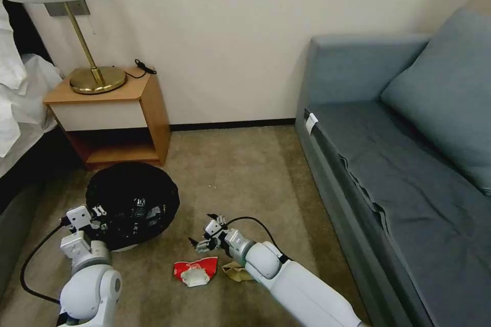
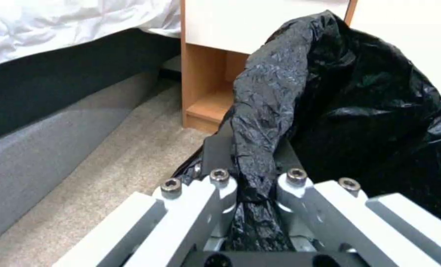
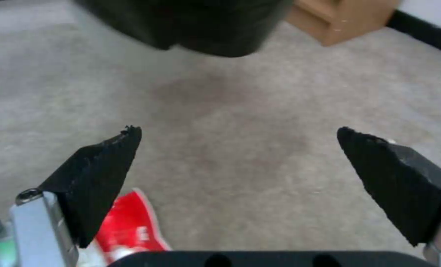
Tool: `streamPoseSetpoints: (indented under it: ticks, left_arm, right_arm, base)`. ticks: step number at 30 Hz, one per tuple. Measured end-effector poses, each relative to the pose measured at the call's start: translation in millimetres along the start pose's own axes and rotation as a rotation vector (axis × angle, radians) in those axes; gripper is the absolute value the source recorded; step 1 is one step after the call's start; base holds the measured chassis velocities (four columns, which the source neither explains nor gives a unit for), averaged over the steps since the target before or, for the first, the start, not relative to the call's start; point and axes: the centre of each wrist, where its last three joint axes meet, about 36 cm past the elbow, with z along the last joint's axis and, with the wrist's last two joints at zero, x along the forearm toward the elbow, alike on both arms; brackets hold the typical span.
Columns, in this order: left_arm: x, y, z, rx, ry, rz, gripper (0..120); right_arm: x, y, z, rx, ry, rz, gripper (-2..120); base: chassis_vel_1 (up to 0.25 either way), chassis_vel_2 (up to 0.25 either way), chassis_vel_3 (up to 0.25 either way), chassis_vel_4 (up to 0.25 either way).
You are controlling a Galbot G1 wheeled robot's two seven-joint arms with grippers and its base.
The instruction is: Pick up the trash bin, then pick up the garbage on the floor and place it into the trash bin.
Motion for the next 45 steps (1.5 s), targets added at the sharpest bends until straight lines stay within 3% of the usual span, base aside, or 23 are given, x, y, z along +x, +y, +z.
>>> streamPoseSetpoints:
  ticks: [18,36,45]
  left_arm:
    - [12.7,-3.7,-15.1,0.044,-0.014,-0.027,4]
    - [12.3,-4.6,-1.7,0.038,0.007,-0.028,4]
    - [10.2,-3.2,2.6,0.033,0.009,-0.032,4]
  right_arm:
    - [-10.6,27.6,33.0,0.016,0.08,-0.146,100]
    - [-10.9,20.2,78.8,0.076,0.181,-0.191,99]
    - [-13.1,17.3,91.2,0.069,0.166,-0.189,66]
  base:
    - [0.0,0.0,0.0,0.0]
    - [0.0,0.0,0.0,0.0]
    - [0.0,0.0,0.0,0.0]
